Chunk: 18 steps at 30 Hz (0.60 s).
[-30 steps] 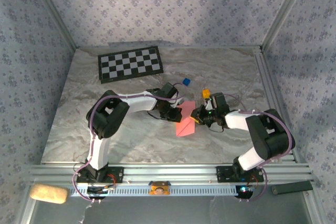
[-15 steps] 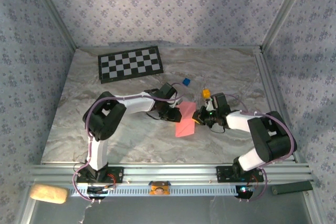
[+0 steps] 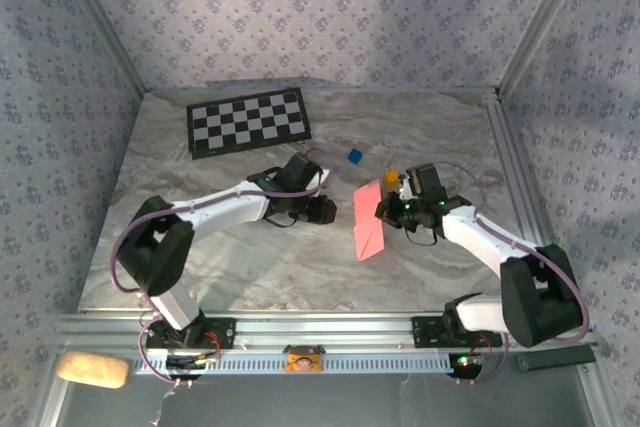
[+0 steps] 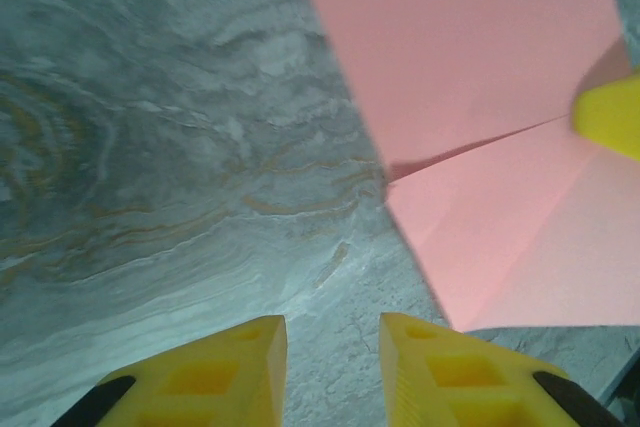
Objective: Fold a paper plane with a square sheet of paper (pick it up from the middle)
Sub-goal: Turn over the paper at the center of the table.
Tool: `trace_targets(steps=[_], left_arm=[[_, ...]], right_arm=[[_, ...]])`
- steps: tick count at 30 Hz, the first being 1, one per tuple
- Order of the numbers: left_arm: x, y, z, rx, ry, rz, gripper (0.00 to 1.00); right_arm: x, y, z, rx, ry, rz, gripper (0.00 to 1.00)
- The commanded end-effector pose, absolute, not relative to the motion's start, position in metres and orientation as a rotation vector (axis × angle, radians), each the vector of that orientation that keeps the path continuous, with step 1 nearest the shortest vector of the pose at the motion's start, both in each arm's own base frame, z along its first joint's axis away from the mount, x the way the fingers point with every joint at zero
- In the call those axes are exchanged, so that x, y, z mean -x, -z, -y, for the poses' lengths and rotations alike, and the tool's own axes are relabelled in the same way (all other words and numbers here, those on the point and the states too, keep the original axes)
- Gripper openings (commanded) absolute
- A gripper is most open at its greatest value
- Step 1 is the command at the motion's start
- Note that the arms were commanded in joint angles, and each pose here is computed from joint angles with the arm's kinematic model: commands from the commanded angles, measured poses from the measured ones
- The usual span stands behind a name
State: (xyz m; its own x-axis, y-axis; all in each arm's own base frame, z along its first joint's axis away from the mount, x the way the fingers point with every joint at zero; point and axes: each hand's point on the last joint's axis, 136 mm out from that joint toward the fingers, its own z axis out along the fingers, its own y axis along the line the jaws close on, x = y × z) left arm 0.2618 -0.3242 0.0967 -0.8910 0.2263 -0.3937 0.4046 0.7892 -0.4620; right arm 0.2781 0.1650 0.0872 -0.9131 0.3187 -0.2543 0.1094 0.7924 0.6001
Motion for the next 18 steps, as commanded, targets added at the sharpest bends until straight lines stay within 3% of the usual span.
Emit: trace_targets(steps=[1, 10, 18], left_arm=[[-0.279, -0.115, 0.31, -0.371, 0.732, -2.573, 0.3], [-0.296, -0.136, 0.264, -0.171, 0.596, -2.453, 0.31], [-0.299, -0.143, 0.203, 0.113, 0.5, -2.351, 0.47]], right_arm=[[-0.268, -0.096, -0.139, -0.3, -0.605, -2.701, 0.08], [-0.27, -0.123, -0.11, -0.231, -0.108, -2.726, 0.08], [-0.272, -0.132, -0.11, -0.054, 0.406, -2.68, 0.07]])
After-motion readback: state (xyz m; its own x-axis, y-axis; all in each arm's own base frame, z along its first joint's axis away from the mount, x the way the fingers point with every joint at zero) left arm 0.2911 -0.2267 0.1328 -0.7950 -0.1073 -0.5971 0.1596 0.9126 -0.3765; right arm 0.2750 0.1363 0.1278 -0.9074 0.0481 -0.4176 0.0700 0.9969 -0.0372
